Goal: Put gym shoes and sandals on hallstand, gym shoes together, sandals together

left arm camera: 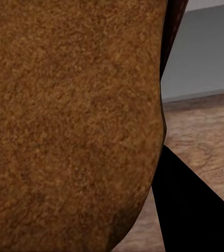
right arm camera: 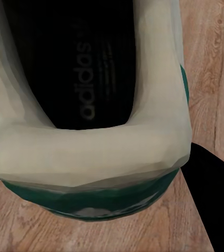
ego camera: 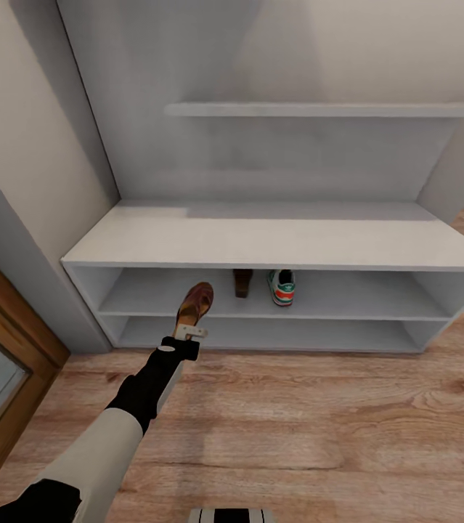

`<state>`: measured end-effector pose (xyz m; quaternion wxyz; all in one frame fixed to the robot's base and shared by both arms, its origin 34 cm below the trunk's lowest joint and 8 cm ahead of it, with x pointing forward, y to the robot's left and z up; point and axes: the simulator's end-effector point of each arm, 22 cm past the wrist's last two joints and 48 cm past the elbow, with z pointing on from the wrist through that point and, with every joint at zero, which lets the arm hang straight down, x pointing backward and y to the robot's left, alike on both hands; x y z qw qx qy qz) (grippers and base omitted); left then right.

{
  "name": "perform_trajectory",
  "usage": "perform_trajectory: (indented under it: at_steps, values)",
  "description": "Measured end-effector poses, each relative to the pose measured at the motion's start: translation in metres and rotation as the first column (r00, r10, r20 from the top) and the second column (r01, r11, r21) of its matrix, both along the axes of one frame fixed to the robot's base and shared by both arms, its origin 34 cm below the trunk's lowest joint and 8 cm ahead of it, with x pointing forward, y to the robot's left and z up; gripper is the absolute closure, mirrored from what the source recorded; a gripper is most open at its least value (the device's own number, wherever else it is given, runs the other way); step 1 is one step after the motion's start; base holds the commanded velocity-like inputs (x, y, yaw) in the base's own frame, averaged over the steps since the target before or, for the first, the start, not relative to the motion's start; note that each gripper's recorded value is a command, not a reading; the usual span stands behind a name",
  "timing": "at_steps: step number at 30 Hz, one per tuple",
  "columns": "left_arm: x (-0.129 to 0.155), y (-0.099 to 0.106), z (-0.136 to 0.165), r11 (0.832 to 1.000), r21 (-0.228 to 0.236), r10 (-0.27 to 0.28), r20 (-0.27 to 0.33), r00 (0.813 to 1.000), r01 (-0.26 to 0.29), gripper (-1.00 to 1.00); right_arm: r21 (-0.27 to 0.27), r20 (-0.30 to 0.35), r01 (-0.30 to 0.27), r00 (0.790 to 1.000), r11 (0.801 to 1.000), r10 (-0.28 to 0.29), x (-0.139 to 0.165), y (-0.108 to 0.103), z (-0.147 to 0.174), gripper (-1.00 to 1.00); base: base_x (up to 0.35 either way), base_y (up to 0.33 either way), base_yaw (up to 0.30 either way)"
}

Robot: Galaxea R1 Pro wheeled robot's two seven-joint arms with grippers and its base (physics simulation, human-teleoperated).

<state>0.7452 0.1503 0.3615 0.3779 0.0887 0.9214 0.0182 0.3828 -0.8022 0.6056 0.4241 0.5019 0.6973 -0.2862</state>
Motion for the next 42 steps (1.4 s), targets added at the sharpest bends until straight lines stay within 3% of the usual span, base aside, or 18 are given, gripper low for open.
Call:
perform_trajectory:
  at_steps: [37, 42]
  values:
    - [-0.001, -0.01, 0.001, 0.999, 0.01, -0.03, 0.001, 1.0, 0.03, 1.0, 0.001, 0.0, 0.0, 1.0, 1.0, 0.0, 0.0, 0.0, -0.001, 1.0, 0.158, 0.0, 0.0]
    - [-0.002, -0.018, 0.002, 0.998, 0.023, -0.059, 0.006, 0.998, 0.059, 1.0, 0.001, 0.0, 0.0, 1.0, 1.0, 0.0, 0.0, 0.0, 0.0, 1.0, 0.01, 0.0, 0.0]
